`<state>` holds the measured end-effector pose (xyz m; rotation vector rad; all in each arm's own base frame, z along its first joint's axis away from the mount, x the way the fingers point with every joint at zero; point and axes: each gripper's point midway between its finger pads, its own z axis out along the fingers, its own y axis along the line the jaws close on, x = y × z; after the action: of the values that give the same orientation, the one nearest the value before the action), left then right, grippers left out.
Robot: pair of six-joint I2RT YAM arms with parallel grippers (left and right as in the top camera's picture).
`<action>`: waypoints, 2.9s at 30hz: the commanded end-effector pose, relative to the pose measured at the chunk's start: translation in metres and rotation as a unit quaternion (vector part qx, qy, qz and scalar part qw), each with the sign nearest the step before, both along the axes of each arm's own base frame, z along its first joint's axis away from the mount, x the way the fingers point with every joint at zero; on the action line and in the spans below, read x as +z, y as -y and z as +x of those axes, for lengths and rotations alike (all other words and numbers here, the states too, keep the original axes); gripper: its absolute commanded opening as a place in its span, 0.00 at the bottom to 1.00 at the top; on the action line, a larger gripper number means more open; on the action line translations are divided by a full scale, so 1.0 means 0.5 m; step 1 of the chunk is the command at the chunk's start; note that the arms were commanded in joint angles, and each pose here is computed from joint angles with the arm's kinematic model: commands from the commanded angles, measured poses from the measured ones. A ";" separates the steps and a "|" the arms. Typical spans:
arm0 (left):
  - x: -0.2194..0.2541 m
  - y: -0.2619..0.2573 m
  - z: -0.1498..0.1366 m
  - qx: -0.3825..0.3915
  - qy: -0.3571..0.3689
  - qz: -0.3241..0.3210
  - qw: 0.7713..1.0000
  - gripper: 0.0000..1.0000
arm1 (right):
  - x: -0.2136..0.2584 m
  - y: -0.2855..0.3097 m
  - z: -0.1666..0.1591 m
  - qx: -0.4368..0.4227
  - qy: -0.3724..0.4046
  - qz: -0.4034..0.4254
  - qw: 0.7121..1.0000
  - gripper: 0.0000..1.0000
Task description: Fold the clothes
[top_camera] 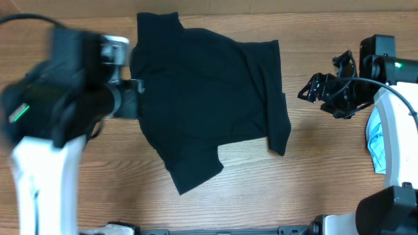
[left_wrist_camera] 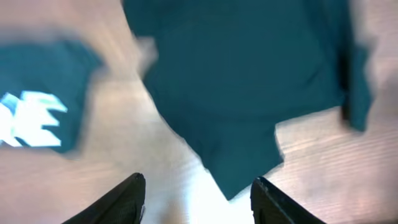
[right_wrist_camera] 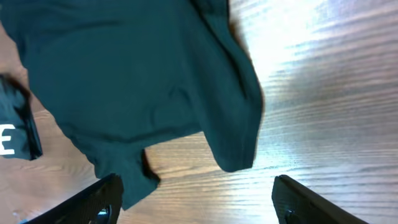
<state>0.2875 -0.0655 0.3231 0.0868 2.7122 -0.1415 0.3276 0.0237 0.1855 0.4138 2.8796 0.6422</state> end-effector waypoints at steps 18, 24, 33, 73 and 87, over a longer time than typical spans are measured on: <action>-0.632 0.045 -0.131 0.158 -0.264 -0.086 0.948 0.38 | -0.009 0.004 0.009 -0.003 0.008 -0.002 1.000 0.84; -0.659 -0.012 -0.175 0.242 -0.296 -0.013 0.924 0.04 | -0.009 0.004 0.009 -0.003 0.008 -0.002 1.000 0.79; -0.606 -0.176 -0.238 0.370 -0.316 0.028 0.873 0.04 | -0.038 0.005 0.010 -0.002 -0.013 -0.003 1.000 0.73; -0.604 -0.210 -0.244 0.365 -0.320 0.017 0.874 0.04 | -0.369 0.096 0.158 -0.112 -0.013 -0.189 0.976 0.04; -0.544 -0.173 -0.205 0.322 -0.323 -0.041 0.889 0.17 | -0.157 0.028 0.241 -0.032 0.101 -0.062 0.992 0.39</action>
<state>0.1608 0.0301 0.0280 -1.1477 3.2189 0.0777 0.4283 -0.0061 0.0449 0.4943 2.8268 0.3283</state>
